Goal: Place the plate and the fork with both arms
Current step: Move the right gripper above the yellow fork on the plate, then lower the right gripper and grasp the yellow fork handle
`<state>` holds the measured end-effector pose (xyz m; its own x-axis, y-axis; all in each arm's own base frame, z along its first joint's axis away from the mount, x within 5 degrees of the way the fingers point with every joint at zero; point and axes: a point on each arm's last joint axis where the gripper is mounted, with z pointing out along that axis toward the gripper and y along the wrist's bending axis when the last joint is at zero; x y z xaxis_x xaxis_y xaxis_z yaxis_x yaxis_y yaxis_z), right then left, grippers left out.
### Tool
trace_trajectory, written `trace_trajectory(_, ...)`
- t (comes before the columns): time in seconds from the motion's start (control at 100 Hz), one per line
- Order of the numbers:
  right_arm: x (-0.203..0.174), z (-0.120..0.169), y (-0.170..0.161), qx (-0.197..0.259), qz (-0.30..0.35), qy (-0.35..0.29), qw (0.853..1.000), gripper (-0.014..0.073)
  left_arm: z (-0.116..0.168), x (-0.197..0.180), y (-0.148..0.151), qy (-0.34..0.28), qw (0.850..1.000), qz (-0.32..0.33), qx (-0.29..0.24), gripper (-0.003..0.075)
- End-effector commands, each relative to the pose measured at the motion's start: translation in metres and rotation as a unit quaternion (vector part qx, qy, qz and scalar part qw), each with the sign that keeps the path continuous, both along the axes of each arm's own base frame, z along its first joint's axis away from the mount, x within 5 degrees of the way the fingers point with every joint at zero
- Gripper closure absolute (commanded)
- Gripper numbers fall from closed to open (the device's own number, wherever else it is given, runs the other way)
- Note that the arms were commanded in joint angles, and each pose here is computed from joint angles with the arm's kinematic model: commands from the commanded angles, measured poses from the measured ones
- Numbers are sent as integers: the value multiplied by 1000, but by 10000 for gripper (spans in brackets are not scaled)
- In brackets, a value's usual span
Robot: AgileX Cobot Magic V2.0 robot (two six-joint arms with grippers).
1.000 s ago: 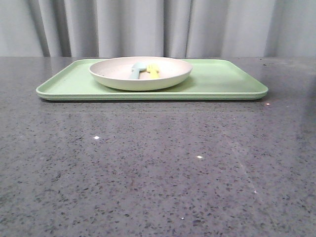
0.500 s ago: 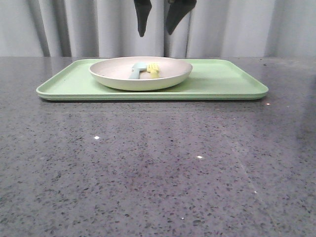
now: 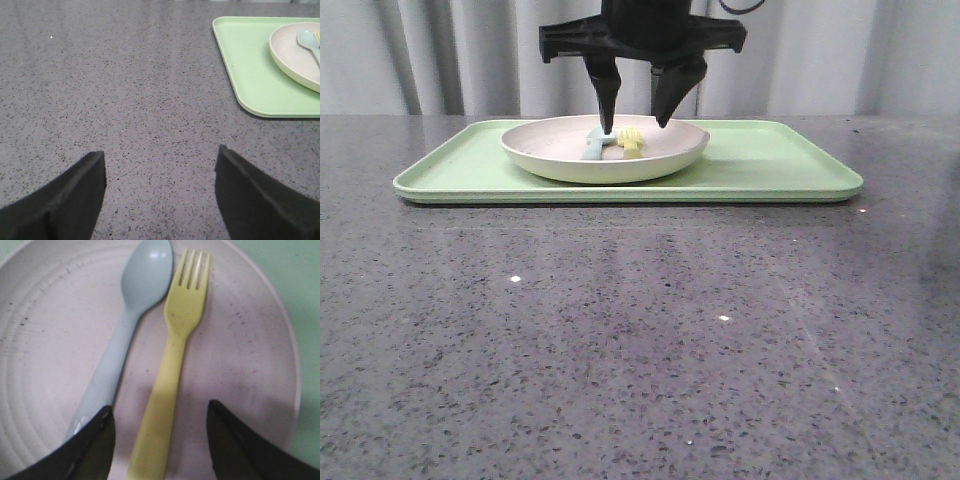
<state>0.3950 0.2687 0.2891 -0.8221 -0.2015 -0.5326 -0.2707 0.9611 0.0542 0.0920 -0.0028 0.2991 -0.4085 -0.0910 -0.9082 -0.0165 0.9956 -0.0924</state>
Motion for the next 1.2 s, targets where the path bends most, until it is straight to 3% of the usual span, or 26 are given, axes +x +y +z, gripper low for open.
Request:
trace_trajectory(0.0, -2, 36, -5, 23, 1, -58, 998, 179, 15, 2, -1, -48, 999, -1, -8, 261)
trace_trajectory(0.99, 5, 5, -2, -6, -9, -18, 1000, 183, 15, 2, -1, -48, 999, -1, -8, 261)
trace_trajectory(1.19, 5, 5, -2, -6, -10, -16, 1000, 330, 15, 2, -1, -48, 999, -1, -8, 261)
